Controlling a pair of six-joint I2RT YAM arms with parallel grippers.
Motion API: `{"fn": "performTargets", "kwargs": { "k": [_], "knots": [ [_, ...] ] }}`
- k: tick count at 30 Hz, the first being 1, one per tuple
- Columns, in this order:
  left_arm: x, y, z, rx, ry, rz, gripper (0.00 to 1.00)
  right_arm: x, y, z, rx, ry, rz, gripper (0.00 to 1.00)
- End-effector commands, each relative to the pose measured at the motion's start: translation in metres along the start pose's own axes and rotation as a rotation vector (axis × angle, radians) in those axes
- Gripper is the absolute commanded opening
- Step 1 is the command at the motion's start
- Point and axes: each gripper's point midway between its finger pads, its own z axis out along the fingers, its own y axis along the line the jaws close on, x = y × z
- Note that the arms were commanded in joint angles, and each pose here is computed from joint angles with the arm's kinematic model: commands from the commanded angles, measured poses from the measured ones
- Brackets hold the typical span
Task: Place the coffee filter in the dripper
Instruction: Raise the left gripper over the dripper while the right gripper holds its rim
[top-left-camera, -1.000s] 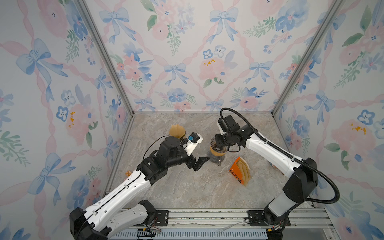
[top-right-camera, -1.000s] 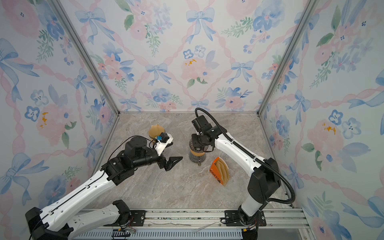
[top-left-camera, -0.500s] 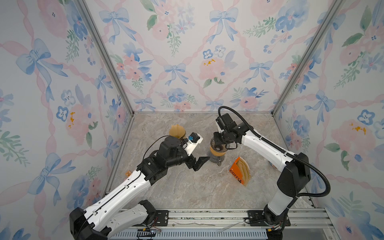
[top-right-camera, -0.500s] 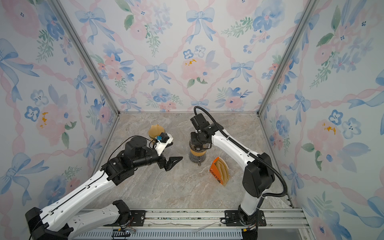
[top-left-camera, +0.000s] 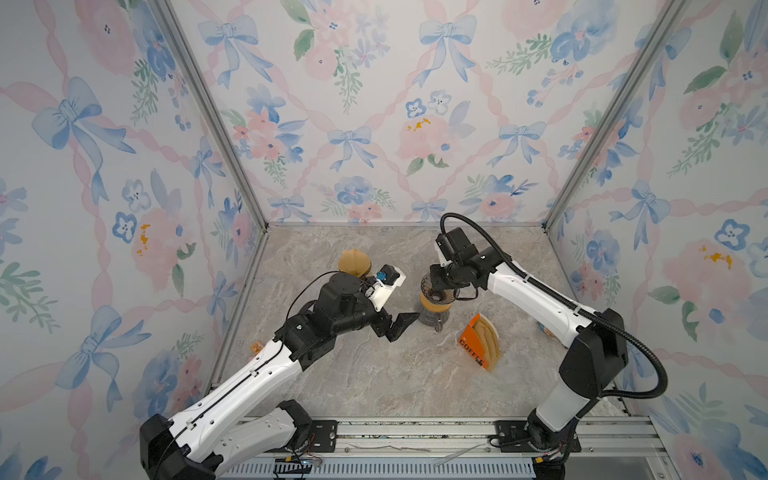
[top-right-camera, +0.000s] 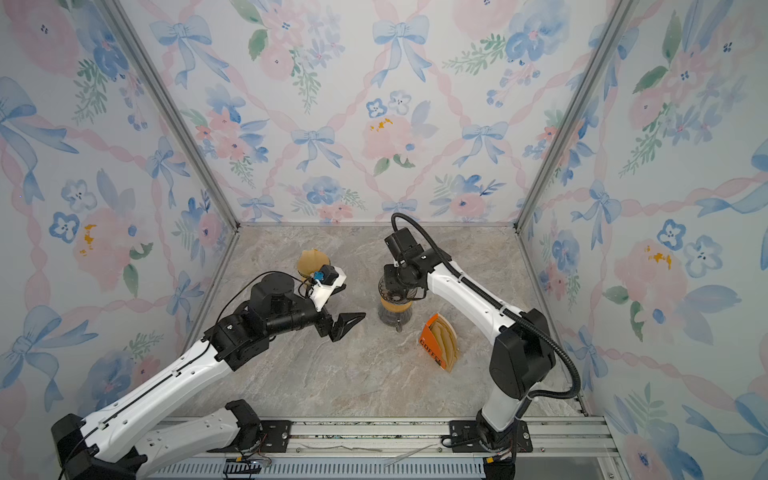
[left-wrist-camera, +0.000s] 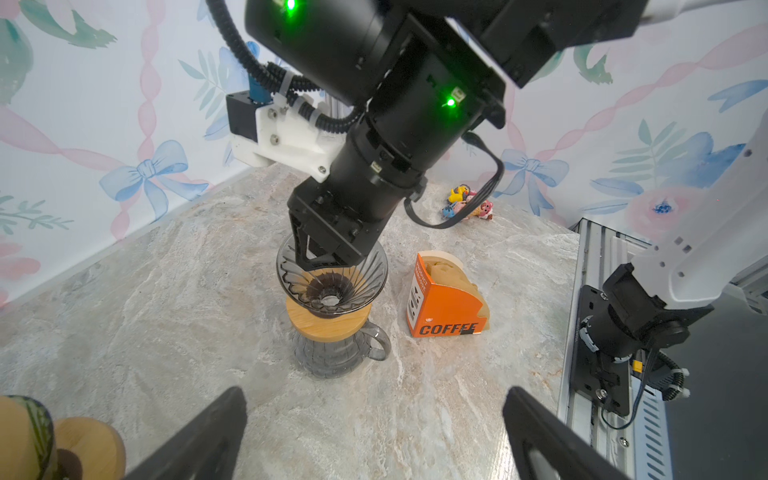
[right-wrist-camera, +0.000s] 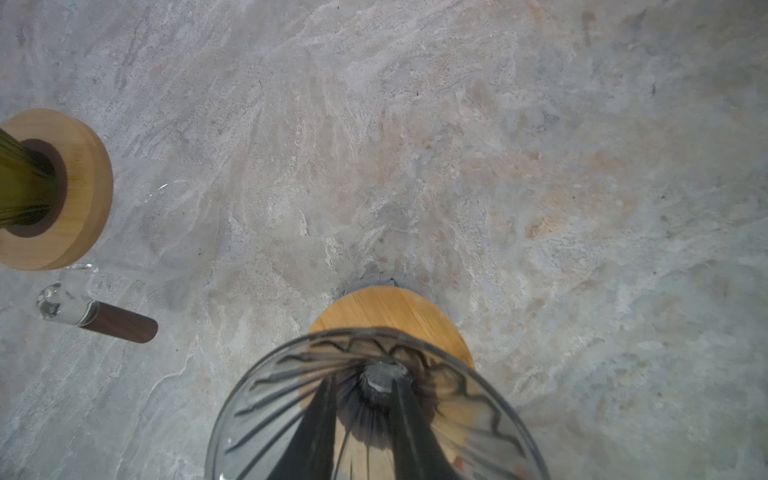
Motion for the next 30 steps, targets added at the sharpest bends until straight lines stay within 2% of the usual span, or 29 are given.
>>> {"fn": "performTargets", "kwargs": {
  "k": [1,7,10,16,20,23,27,30],
  "knots": [
    [0.005,0.008,0.009,-0.022,0.013,-0.019,0.98,-0.008,0.000,-0.033,-0.046,-0.084,0.020,0.30],
    [-0.001,0.017,0.029,-0.038,0.043,-0.047,0.98,-0.003,-0.023,-0.053,-0.091,-0.110,0.126,0.34],
    [-0.009,0.033,0.044,-0.103,0.059,-0.106,0.98,0.001,-0.035,-0.056,-0.104,-0.107,0.166,0.34],
    [-0.025,0.052,0.088,-0.141,0.102,-0.209,0.98,0.007,-0.060,-0.054,-0.113,-0.121,0.266,0.34],
    [-0.015,0.064,0.122,-0.160,0.181,-0.264,0.98,0.011,-0.075,-0.049,-0.124,-0.125,0.339,0.34],
    [-0.005,0.068,0.142,-0.156,0.234,-0.293,0.93,0.013,-0.073,-0.043,-0.167,-0.112,0.354,0.33],
    [0.000,0.077,0.153,-0.146,0.248,-0.343,0.88,0.009,-0.055,-0.038,-0.272,-0.101,0.343,0.30],
    [-0.004,0.077,0.159,-0.077,0.246,-0.376,0.84,0.009,-0.054,-0.034,-0.282,-0.103,0.351,0.29]
  ]
}}
